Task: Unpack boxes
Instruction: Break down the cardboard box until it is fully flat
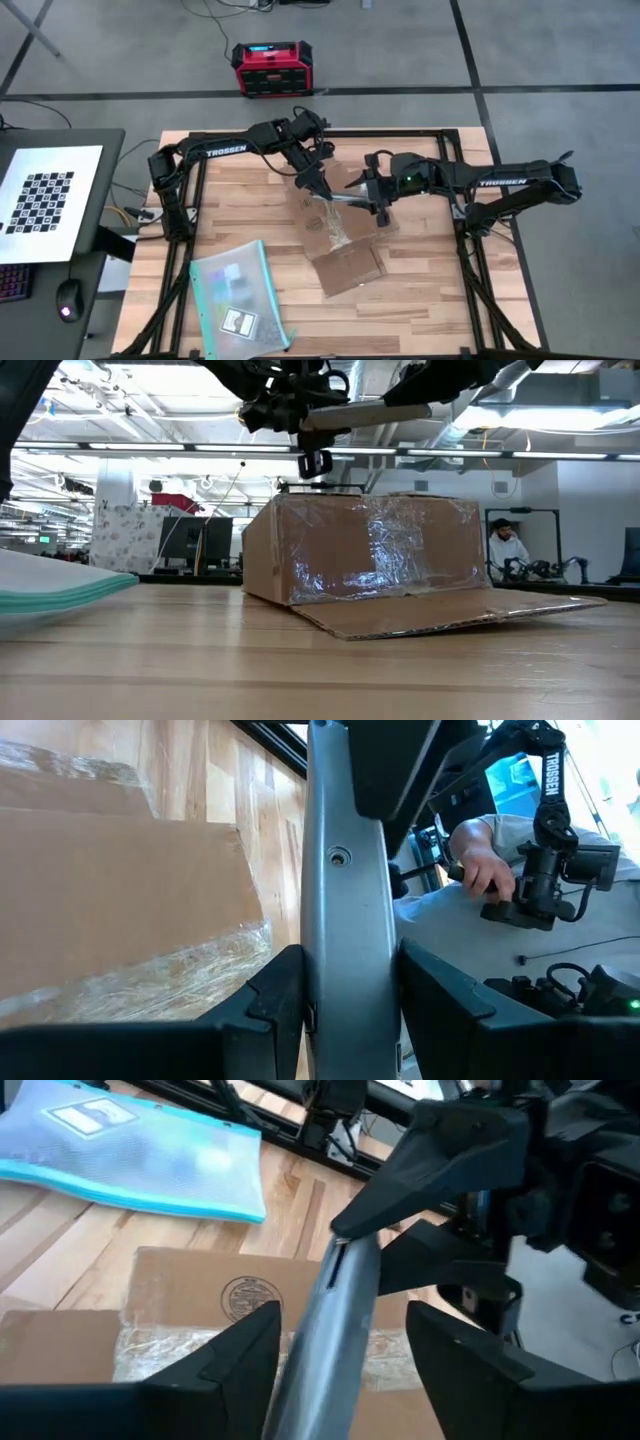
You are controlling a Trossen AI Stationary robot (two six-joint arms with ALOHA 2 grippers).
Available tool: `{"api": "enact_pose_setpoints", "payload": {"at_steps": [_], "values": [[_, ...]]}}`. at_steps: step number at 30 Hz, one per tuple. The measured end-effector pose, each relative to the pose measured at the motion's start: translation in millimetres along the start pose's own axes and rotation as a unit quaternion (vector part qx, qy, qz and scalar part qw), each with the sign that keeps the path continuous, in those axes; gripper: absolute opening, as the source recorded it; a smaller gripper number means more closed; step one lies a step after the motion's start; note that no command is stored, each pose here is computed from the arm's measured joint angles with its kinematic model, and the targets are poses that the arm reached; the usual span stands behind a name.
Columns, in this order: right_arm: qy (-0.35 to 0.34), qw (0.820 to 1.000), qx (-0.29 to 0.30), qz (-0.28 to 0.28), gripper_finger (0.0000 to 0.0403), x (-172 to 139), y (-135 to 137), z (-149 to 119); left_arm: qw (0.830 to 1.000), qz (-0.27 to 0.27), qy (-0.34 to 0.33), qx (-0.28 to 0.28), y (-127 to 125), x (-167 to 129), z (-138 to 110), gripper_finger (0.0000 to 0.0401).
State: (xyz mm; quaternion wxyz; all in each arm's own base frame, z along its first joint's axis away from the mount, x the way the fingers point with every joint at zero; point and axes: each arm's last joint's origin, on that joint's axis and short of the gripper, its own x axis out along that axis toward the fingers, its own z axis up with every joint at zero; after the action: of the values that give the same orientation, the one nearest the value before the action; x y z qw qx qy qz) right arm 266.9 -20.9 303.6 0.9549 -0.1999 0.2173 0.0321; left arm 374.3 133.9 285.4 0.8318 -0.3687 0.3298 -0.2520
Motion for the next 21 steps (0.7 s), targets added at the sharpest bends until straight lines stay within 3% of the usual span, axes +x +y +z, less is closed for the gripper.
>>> {"api": "enact_pose_setpoints", "payload": {"at_steps": [4,14,18,21], "values": [[-0.001,1.0,-0.004,0.009,0.0217,0.8,7.1,2.2,1.0,-0.005,-0.002,0.004,-0.2,-1.3,1.0,0.0115],[0.046,0.998,0.011,-0.049,0.0193,2.8,0.6,-5.3,1.0,0.004,-0.005,0.001,1.4,-3.3,1.3,0.0115],[0.035,0.998,0.001,-0.051,0.0153,2.9,0.4,-2.8,1.0,-0.001,-0.004,0.001,1.1,-3.2,1.2,0.0115],[0.04,0.998,-0.006,-0.048,0.0093,2.9,0.9,-3.9,1.0,0.001,-0.004,-0.001,1.3,-3.4,1.1,0.0115]]}}
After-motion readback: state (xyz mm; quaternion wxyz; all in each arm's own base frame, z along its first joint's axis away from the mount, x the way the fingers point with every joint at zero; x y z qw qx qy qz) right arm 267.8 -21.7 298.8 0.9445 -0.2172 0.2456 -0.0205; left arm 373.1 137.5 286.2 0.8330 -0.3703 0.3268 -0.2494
